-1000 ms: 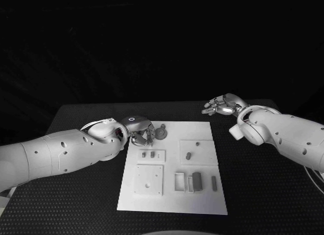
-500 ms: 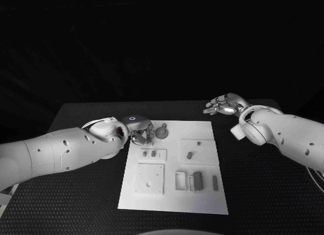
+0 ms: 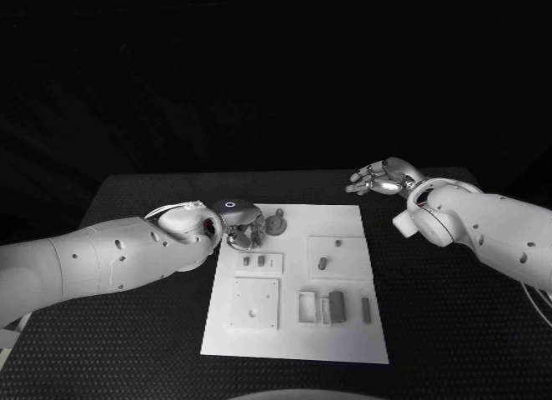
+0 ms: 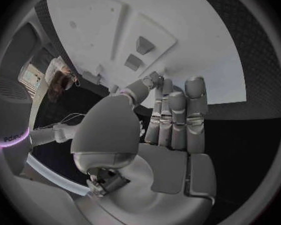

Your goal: Assemble the parts on the task board

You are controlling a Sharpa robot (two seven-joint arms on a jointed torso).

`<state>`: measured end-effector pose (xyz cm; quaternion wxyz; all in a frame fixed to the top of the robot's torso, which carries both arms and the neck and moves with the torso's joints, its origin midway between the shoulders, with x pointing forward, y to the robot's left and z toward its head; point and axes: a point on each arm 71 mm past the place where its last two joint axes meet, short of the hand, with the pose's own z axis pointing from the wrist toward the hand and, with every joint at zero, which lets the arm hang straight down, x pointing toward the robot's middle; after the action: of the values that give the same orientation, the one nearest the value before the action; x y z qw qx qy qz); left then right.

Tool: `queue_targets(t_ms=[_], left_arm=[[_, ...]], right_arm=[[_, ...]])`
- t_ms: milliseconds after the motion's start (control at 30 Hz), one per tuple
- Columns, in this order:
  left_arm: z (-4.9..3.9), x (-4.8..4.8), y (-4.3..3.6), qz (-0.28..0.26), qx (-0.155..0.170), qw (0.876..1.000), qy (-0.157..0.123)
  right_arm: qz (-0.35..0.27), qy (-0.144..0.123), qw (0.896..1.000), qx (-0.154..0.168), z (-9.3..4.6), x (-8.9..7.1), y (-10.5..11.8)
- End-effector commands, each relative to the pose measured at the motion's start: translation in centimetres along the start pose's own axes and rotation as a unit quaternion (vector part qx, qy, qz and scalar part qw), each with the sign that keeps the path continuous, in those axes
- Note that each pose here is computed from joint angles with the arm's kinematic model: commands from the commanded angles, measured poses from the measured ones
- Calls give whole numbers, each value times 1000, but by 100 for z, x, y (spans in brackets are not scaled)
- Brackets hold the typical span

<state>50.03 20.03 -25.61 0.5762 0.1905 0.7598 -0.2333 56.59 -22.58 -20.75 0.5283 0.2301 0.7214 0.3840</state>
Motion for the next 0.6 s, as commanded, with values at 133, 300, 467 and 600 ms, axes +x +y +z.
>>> queue_targets(t_ms=[133,300,467,600], left_arm=[[0,37,-16,16,1,1000,24],[4,41,-20,18,0,1000,26],[6,43,-16,18,-1,999,27],[26,41,-22,19,-1,999,25]], right_arm=[[2,5,1000,-6,-3,4,9],[2,5,1000,-7,-3,5,11],[2,6,1000,-6,-2,6,9],[2,6,1000,-7,-2,8,11]])
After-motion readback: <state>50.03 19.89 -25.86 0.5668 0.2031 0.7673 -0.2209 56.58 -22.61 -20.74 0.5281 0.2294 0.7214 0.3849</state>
